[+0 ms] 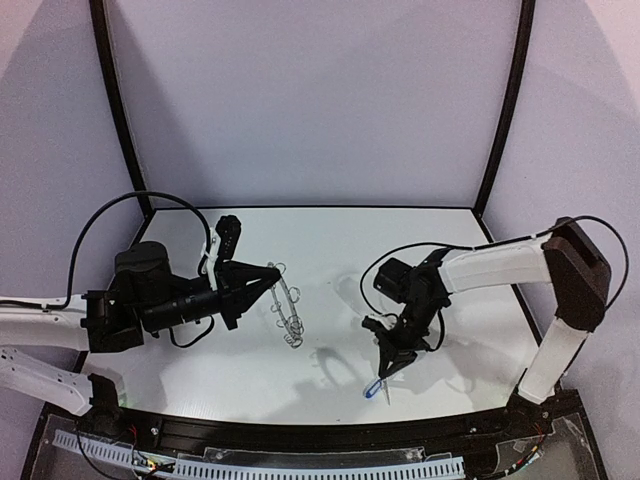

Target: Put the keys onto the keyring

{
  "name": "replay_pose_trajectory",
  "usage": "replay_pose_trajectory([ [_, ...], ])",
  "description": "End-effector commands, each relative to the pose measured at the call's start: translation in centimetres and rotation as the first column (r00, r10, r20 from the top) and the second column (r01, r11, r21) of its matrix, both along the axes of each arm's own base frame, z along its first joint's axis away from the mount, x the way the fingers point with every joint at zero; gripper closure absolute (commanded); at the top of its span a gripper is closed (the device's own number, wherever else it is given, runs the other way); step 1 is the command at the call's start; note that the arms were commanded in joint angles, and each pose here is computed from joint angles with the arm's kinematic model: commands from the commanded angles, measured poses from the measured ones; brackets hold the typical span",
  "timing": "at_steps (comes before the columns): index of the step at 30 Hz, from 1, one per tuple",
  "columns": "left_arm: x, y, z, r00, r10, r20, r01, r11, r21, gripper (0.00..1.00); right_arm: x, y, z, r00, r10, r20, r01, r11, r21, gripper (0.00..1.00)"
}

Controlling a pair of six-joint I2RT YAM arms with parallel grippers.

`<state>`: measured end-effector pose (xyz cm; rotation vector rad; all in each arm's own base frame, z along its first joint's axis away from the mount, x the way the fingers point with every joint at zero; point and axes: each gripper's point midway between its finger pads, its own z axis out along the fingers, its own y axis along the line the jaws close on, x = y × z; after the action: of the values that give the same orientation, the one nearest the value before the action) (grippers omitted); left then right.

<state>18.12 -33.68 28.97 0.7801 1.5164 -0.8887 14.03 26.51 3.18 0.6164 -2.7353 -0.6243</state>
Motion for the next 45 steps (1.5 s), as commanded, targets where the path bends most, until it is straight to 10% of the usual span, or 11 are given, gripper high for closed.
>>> replay_pose_trajectory([
  [1,-0.3,-0.3,3.0,0.998,-0.022,0.055,0.025,0.998,-0.060,0.99,2.7,1.8,5.7,0.971,-0.020,0.238,-0.019,0.987,0.160,1.00],
  [7,-0.7,-1.5,4.1,0.993,-0.076,0.095,0.081,0.995,-0.055,0.99,5.4,3.5,14.4,0.837,-0.125,0.532,-0.118,0.909,0.401,1.00],
  [21,-1.8,-5.1,7.4,0.955,-0.221,0.200,0.233,0.972,-0.042,0.99,3.3,2.8,31.4,0.194,-0.460,0.866,-0.697,0.557,0.452,1.00],
  [29,-4.4,-7.8,6.2,0.883,-0.441,0.161,0.435,0.898,0.074,0.99,-2.3,3.2,32.0,0.224,-0.354,0.908,-0.877,0.332,0.346,1.00],
  [45,-5.1,-9.8,5.5,0.838,-0.533,0.112,0.526,0.846,0.091,0.99,-3.3,4.6,32.0,0.272,-0.301,0.914,-0.901,0.252,0.352,1.00],
])
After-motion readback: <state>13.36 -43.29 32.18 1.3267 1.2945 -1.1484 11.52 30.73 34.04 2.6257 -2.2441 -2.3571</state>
